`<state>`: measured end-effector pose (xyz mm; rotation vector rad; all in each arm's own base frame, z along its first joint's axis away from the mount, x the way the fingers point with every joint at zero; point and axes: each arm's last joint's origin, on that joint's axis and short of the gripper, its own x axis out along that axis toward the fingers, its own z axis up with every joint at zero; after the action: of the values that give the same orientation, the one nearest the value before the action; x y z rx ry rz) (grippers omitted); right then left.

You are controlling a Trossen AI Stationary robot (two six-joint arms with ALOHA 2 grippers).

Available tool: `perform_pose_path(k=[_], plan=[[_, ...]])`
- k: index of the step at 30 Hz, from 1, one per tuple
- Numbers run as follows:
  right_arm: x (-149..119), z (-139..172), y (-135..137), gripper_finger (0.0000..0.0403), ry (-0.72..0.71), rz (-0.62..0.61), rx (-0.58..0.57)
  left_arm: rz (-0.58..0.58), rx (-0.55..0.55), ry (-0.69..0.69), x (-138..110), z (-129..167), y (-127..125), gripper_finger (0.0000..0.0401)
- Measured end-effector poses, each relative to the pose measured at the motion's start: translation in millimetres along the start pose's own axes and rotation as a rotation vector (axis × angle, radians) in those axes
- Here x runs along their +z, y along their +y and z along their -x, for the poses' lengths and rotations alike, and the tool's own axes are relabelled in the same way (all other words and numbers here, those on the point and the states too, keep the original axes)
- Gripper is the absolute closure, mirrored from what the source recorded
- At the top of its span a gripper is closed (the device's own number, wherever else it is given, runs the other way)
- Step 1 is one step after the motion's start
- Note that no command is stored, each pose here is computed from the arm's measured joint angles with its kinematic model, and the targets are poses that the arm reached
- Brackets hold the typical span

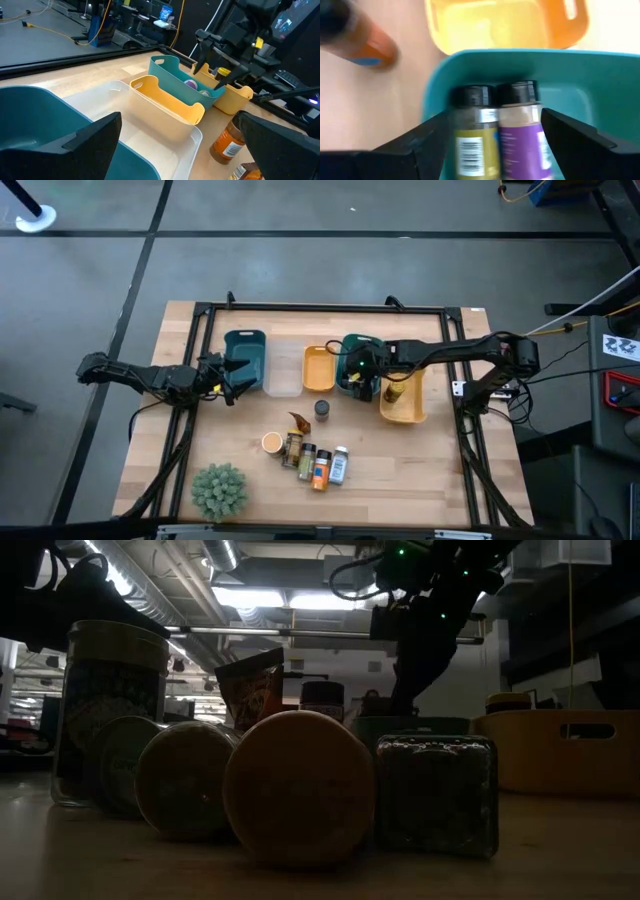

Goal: Sort spices by type
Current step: Put the black seasoning bottle into the green bin

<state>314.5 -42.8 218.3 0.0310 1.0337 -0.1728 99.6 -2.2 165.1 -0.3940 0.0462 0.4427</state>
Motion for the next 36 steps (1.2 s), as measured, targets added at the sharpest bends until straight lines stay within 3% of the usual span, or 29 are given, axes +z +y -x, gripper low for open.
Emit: perform_pose_path(k=[9, 18, 27, 36], plan=[[-0.2, 3.6, 30.9, 0.0097, -0.014, 0.057, 0.06, 0.0, 0.0, 0.0, 0.0, 0.0, 0.0, 0.0012], [18.6, 30.6, 72.9, 0.0097, -0.113, 0.156, -0.087, 0.001, 0.0, 0.0, -0.1, 0.0, 0.0, 0.0012], [28.3, 47.9, 115.9, 0.0097, -0.265, -0.044, 0.01, 0.001, 0.0, 0.0, 0.0, 0.0, 0.0, 0.0012], [8.3, 11.3, 161.9, 0.0097, -0.274, -0.249, -0.156, 0.001, 0.0, 0.0, 0.0, 0.0, 0.0, 0.0012]])
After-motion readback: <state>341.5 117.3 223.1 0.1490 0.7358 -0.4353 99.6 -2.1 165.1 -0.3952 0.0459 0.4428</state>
